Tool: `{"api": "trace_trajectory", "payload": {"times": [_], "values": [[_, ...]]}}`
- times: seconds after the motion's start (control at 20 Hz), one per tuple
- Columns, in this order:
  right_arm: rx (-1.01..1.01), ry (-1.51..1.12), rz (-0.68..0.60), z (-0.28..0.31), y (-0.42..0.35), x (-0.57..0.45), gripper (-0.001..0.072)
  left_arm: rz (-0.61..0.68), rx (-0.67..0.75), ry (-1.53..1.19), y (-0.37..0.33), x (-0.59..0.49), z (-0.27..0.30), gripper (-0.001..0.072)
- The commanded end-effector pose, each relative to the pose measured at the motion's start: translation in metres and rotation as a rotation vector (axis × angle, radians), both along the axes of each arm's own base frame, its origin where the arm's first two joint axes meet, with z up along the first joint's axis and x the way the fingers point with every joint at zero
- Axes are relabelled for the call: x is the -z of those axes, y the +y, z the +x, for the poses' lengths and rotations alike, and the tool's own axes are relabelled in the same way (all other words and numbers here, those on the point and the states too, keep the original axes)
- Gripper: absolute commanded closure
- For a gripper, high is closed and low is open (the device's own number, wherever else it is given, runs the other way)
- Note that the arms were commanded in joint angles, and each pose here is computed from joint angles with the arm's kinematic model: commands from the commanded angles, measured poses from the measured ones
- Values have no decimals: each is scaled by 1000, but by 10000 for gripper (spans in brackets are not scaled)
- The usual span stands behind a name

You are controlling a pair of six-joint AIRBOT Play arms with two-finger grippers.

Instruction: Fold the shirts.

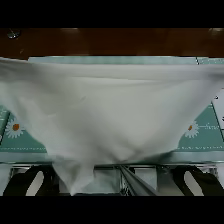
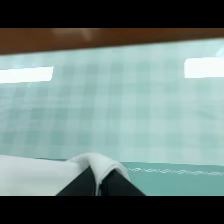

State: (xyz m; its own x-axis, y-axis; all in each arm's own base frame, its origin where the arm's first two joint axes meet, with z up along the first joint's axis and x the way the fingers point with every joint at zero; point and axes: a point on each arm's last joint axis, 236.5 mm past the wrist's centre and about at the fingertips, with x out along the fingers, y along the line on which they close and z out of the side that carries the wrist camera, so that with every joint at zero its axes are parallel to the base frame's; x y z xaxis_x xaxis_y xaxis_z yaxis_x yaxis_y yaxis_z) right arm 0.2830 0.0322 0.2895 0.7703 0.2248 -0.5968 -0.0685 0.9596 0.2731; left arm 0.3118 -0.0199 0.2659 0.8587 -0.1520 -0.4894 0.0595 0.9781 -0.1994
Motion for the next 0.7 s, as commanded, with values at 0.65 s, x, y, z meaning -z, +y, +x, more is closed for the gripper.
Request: {"api": "trace_trajectory", "payload": {"times": [0.65], "values": [[54, 400, 454, 281, -7, 269, 682, -452, -78, 471, -60, 263, 206, 680]]}}
